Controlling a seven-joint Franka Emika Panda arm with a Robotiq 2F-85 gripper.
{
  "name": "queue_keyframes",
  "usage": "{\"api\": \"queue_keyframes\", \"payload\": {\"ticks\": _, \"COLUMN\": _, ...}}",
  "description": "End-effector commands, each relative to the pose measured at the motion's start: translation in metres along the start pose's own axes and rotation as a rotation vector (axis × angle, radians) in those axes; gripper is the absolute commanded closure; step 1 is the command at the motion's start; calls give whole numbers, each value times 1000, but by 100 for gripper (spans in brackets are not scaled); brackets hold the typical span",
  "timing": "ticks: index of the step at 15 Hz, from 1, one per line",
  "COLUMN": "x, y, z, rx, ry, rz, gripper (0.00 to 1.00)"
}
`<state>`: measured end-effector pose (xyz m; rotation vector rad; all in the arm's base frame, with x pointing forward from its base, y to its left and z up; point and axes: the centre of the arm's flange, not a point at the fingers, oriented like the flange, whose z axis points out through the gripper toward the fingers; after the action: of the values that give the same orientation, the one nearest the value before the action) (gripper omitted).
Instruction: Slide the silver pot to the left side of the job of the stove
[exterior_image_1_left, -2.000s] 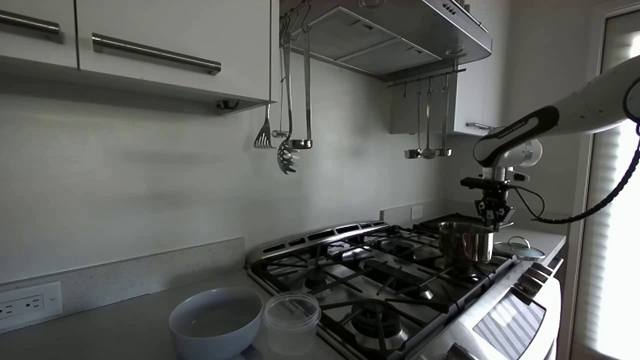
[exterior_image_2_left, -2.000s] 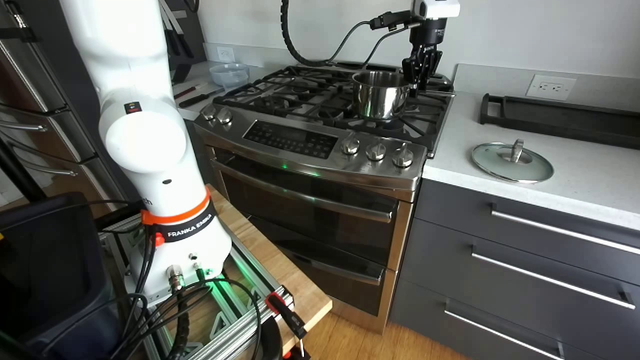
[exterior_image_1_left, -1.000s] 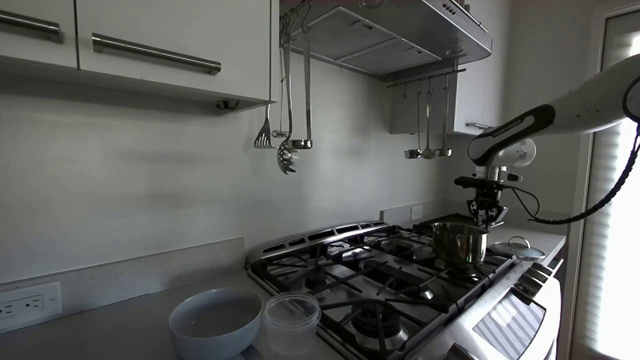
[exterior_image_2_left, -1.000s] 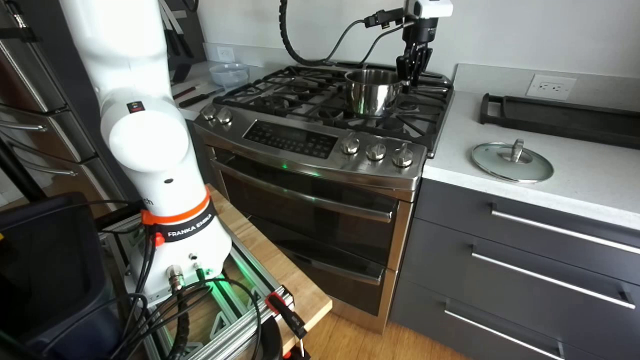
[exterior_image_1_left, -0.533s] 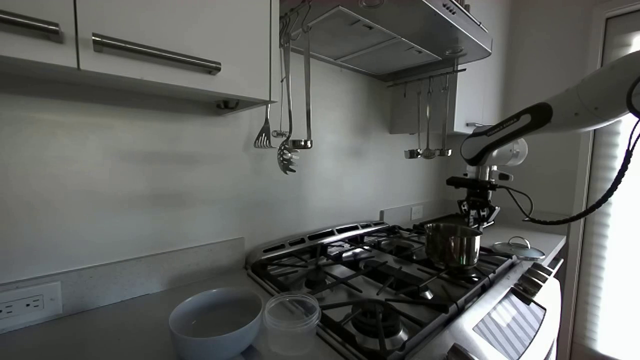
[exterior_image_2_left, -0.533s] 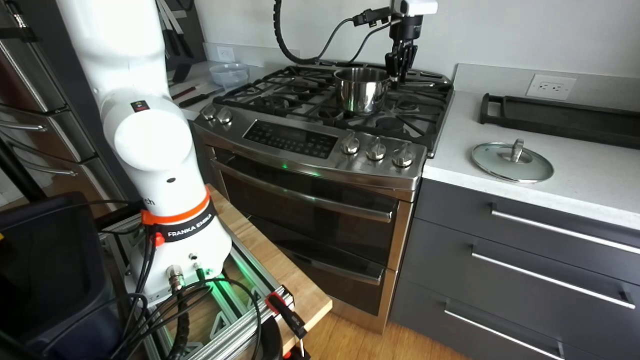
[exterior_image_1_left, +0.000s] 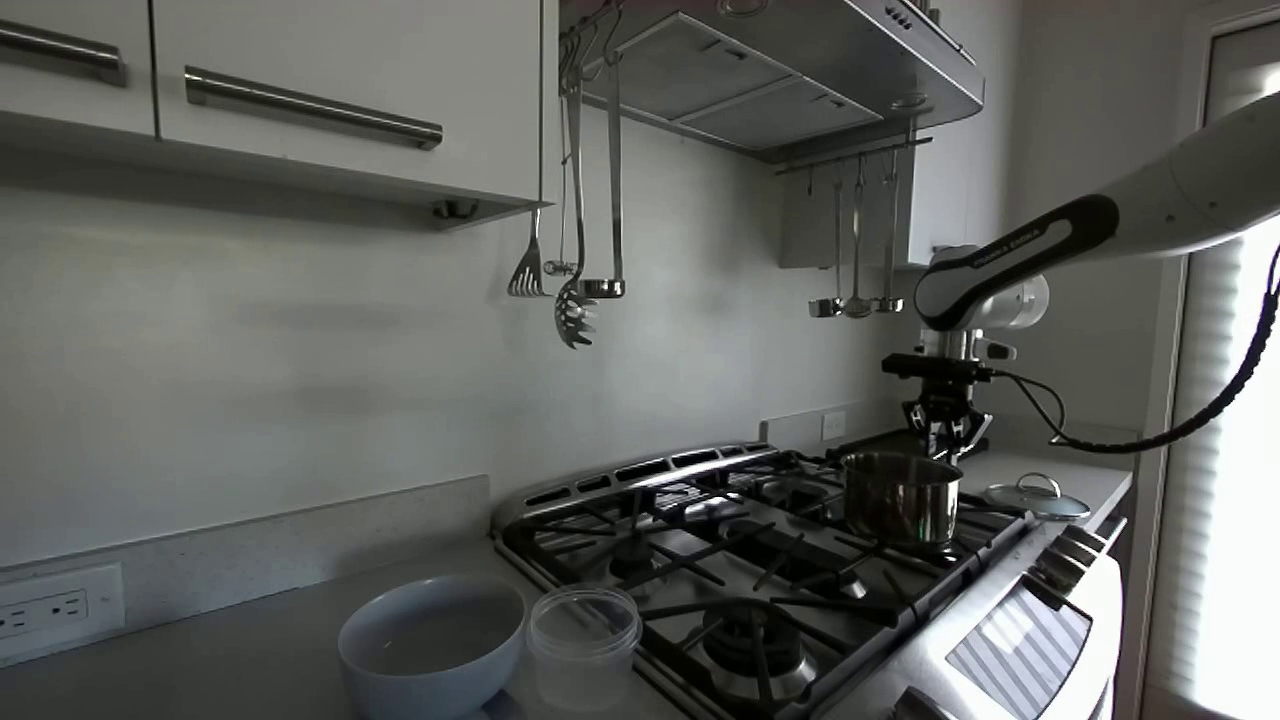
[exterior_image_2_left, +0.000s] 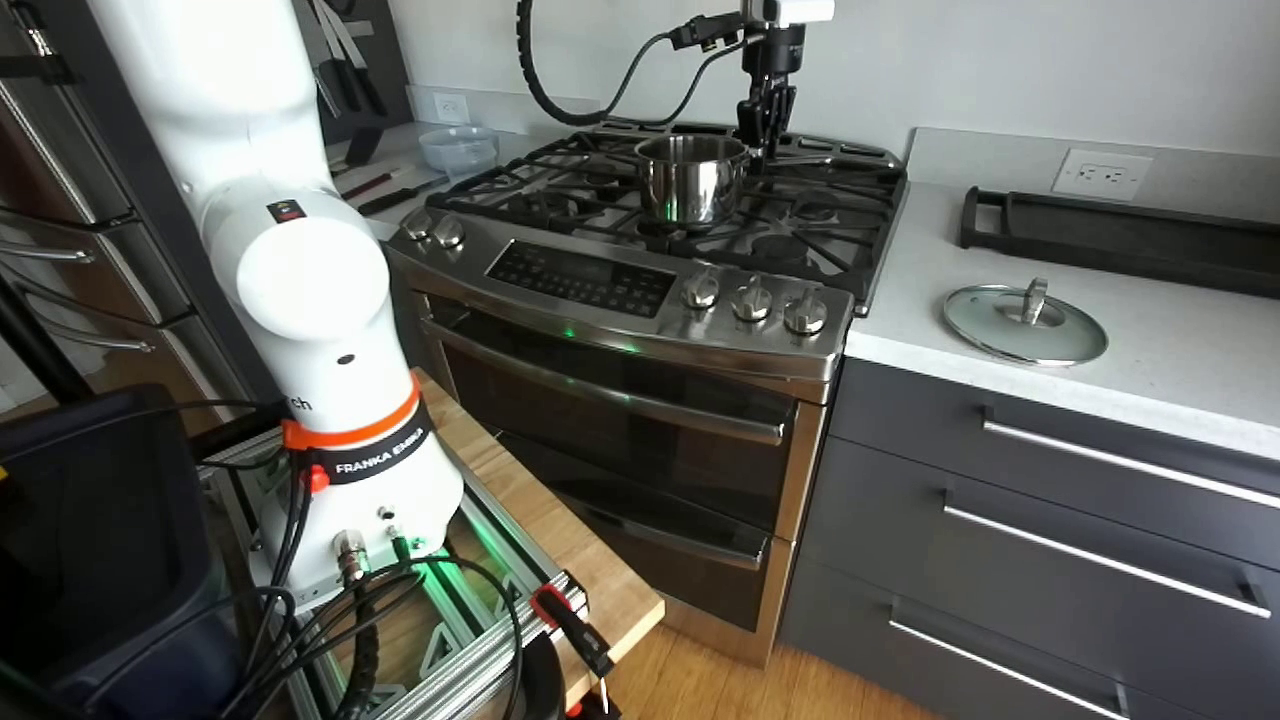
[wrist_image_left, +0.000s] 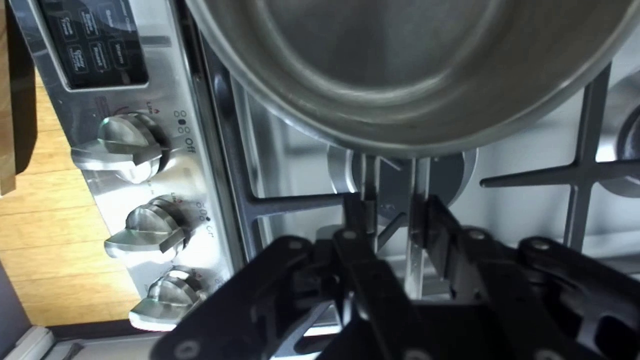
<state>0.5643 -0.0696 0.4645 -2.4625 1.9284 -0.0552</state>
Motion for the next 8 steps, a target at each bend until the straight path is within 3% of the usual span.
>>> {"api": "queue_keyframes", "payload": {"ticks": 1, "x": -22, "y": 15, "z": 1, "rx": 0, "ry": -2, "rz": -51, "gripper": 92}}
{"api": "queue_keyframes", "payload": {"ticks": 8, "x": -42, "y": 11, "z": 1, "rx": 5, "ry": 3, "rz": -87, "gripper": 92}}
